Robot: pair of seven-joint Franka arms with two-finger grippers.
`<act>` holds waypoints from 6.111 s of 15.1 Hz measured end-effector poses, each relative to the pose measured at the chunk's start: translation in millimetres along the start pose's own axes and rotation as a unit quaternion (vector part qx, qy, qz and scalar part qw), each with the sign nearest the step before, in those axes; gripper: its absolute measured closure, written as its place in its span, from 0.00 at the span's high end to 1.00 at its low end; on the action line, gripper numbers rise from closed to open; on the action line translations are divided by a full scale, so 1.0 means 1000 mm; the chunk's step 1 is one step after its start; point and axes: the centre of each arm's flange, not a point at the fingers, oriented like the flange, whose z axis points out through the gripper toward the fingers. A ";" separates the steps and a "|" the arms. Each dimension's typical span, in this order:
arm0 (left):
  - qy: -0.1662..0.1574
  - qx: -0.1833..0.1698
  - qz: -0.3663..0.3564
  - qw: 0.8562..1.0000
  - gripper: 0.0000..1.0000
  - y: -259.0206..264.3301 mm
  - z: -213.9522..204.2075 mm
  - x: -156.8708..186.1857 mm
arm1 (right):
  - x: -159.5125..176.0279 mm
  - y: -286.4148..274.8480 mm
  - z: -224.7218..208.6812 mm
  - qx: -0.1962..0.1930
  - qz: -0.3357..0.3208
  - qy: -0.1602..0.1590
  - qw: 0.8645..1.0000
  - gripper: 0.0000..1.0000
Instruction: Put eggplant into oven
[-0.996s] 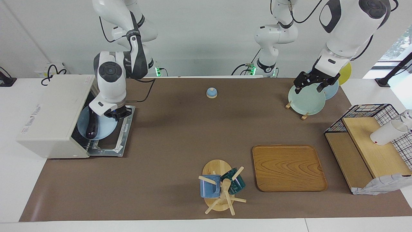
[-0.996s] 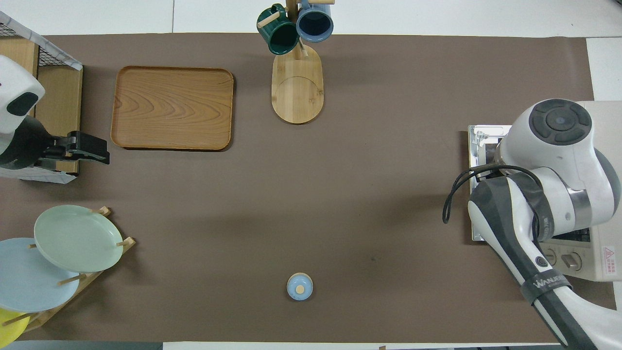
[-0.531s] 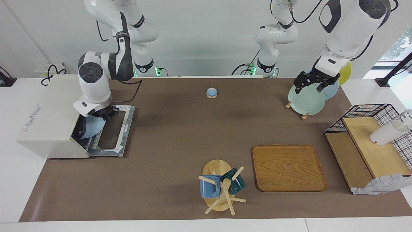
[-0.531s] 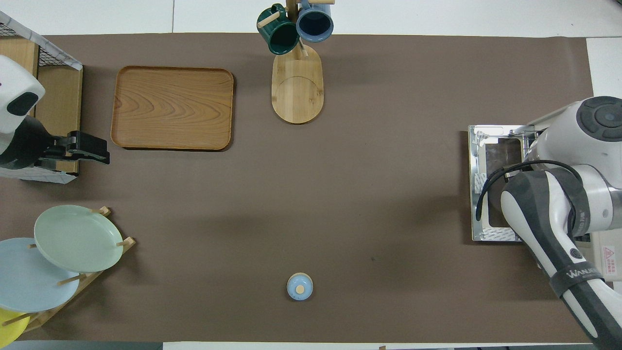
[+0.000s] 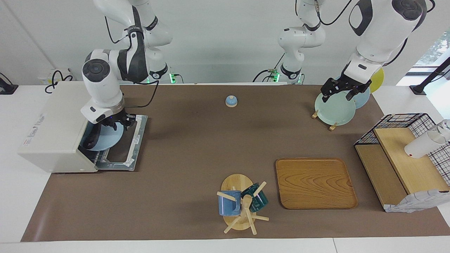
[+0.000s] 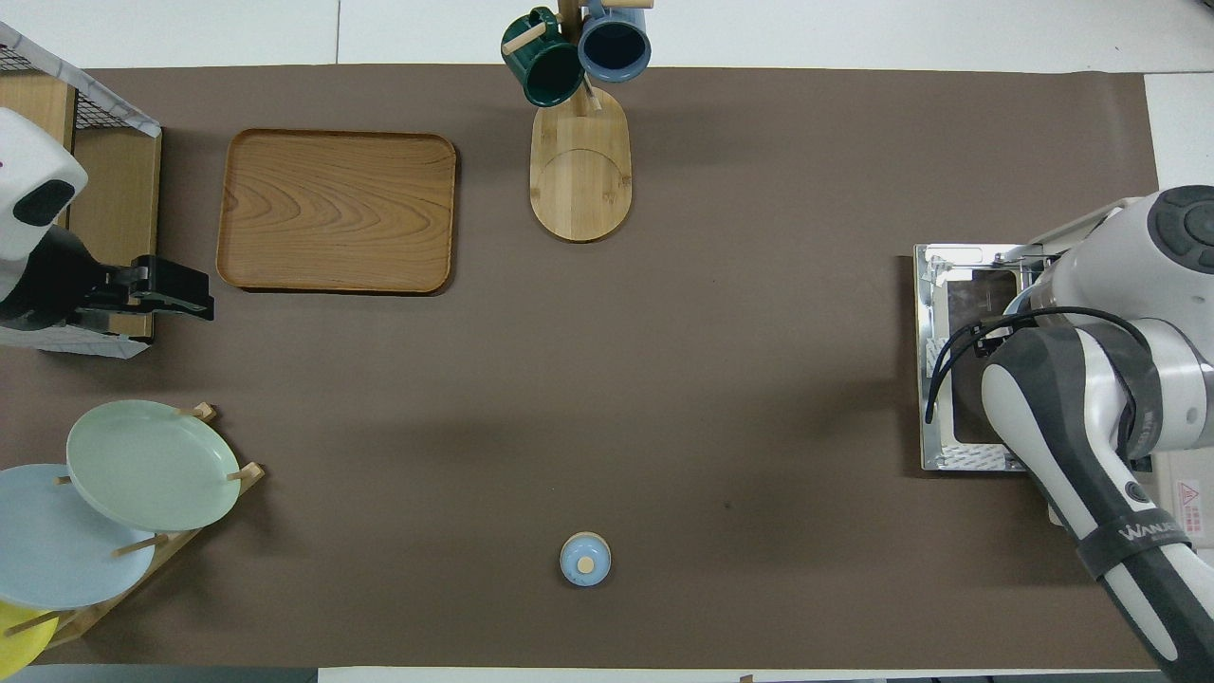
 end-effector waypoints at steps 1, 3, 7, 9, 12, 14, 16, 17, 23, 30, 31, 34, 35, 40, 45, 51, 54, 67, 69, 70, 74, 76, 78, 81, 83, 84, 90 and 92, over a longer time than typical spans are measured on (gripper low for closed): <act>0.000 0.000 0.000 1.000 1.00 0.000 0.000 0.000 | 0.003 -0.012 -0.005 0.011 -0.005 0.012 1.000 0.32; 0.000 0.000 0.000 1.000 1.00 0.000 0.000 0.000 | 0.007 -0.032 0.009 0.024 -0.003 0.036 0.999 0.09; 0.000 0.000 0.000 1.000 1.00 0.000 0.000 0.000 | 0.003 -0.065 0.057 0.028 0.044 0.040 0.998 0.01; 0.000 0.000 0.000 1.000 1.00 0.000 0.000 0.000 | -0.001 -0.074 0.073 0.029 0.053 0.036 0.998 0.01; 0.000 0.000 0.000 1.000 1.00 0.000 0.000 0.000 | -0.004 -0.072 0.095 0.028 0.058 0.027 0.998 0.01; 0.000 0.000 0.000 1.000 1.00 0.000 0.000 0.000 | -0.007 -0.064 0.111 0.027 0.065 0.016 0.997 0.01; 0.000 0.000 0.000 1.000 1.00 0.000 0.000 0.000 | -0.009 -0.056 0.125 0.026 0.072 0.006 0.997 0.01; 0.000 0.000 0.000 1.000 1.00 0.000 0.000 0.000 | -0.010 -0.052 0.129 0.027 0.075 0.006 0.997 0.01; 0.000 0.000 0.000 1.000 1.00 0.000 0.000 0.000 | -0.014 -0.046 0.138 0.027 0.056 0.003 0.998 0.01; 0.000 0.000 0.000 1.000 1.00 0.000 0.000 0.000 | -0.003 -0.030 0.074 0.010 -0.017 -0.049 0.999 0.01; 0.000 0.000 0.000 1.000 1.00 0.000 0.000 0.000 | -0.004 -0.018 0.060 0.014 -0.022 -0.050 0.998 0.02; 0.000 0.000 0.000 1.000 1.00 0.000 0.000 0.000 | -0.015 0.018 0.026 0.022 -0.026 -0.040 0.999 0.03; 0.000 0.000 0.000 1.000 1.00 0.000 0.000 0.000 | -0.018 0.031 0.019 0.024 -0.028 -0.035 0.999 0.04; 0.000 0.000 0.000 1.000 1.00 0.000 0.000 0.000 | -0.032 0.088 -0.002 0.025 -0.033 -0.022 0.999 0.06; 0.000 0.000 0.000 1.000 1.00 0.000 0.000 0.000 | -0.036 0.115 -0.008 0.019 -0.020 -0.026 0.999 0.09; 0.000 0.000 0.000 1.000 1.00 0.000 0.000 0.000 | -0.021 0.115 -0.071 0.019 -0.021 -0.016 0.999 0.14; 0.000 0.000 0.000 1.000 1.00 0.000 0.000 0.000 | -0.015 0.086 -0.088 0.047 -0.038 -0.008 0.998 0.16; 0.000 0.000 0.000 1.000 1.00 0.000 0.000 0.000 | -0.021 0.070 -0.103 0.056 -0.031 -0.022 0.998 1.00; 0.000 0.000 0.000 1.000 1.00 0.000 0.000 0.000 | -0.021 0.069 -0.103 0.060 -0.025 -0.021 0.998 1.00; 0.000 0.000 0.000 1.000 1.00 0.000 0.000 0.000 | -0.021 0.070 -0.103 0.068 -0.023 -0.020 0.997 1.00; 0.000 0.000 0.000 1.000 1.00 0.000 0.000 0.000 | -0.026 0.076 -0.109 0.079 -0.013 -0.013 0.997 1.00; 0.000 0.000 0.000 1.000 1.00 0.000 0.000 0.000 | -0.029 0.079 -0.111 0.080 -0.010 -0.012 0.997 1.00; 0.000 0.000 0.000 1.000 1.00 0.000 0.000 0.000 | -0.030 0.081 -0.111 0.080 -0.009 -0.012 0.997 1.00; 0.000 0.000 0.000 1.000 1.00 0.000 0.000 0.000 | -0.030 0.081 -0.112 0.080 -0.009 -0.012 0.997 1.00; 0.000 0.000 0.000 1.000 1.00 0.000 0.000 0.000 | -0.030 0.081 -0.112 0.080 -0.009 -0.011 0.997 1.00; 0.000 0.000 0.000 1.000 1.00 0.000 0.000 0.000 | -0.030 0.081 -0.112 0.080 -0.009 -0.011 0.997 1.00; 0.000 0.000 0.000 1.000 1.00 0.000 0.000 0.000 | -0.035 0.085 -0.130 0.078 -0.006 0.003 0.997 1.00; 0.000 0.000 0.000 1.000 1.00 0.000 0.000 0.000 | -0.037 0.088 -0.133 0.078 -0.003 0.006 0.997 1.00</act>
